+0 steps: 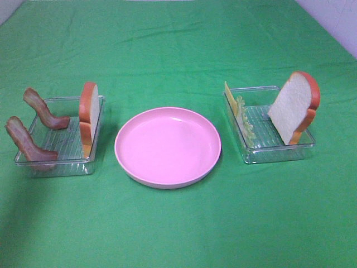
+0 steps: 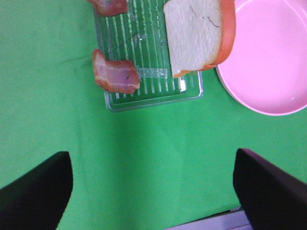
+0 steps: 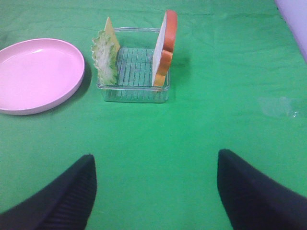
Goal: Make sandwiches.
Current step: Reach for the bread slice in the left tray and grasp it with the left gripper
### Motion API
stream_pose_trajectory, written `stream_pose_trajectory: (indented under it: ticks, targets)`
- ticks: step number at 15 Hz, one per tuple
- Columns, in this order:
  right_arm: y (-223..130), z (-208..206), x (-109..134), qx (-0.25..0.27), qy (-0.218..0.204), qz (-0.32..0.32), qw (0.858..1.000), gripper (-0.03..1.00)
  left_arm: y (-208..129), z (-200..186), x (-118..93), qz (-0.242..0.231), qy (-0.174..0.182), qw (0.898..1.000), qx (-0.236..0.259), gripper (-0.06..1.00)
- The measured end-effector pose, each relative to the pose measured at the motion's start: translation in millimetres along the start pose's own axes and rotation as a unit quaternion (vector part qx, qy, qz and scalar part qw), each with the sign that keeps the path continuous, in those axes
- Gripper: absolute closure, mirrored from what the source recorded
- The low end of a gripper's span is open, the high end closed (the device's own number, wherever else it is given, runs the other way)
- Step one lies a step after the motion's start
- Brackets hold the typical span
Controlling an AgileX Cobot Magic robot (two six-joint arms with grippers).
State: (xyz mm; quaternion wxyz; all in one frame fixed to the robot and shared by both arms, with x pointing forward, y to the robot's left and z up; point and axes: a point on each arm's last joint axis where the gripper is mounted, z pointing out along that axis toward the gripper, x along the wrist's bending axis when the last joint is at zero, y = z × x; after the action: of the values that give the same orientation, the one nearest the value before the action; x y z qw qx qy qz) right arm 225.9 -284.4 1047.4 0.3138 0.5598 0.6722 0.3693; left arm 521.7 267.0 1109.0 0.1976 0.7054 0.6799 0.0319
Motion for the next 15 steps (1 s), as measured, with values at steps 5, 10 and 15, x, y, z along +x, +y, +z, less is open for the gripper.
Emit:
stream_pose_trajectory:
  ticks: [5,10,15]
  targets:
    - [0.0,0.0,0.1,0.0,0.0,0.0,1.0,0.29,42.4,76.8,-62.3,0.012,0.059,0.996,0.069,0.09]
    - [0.0,0.0,0.1,0.0,0.0,0.0,1.0,0.29,57.9,138.0,-89.1,0.01,0.079,0.992,0.101,0.11]
    - [0.0,0.0,0.1,0.0,0.0,0.0,1.0,0.29,67.8,179.8,-87.4,0.007,0.083,0.992,0.098,0.13]
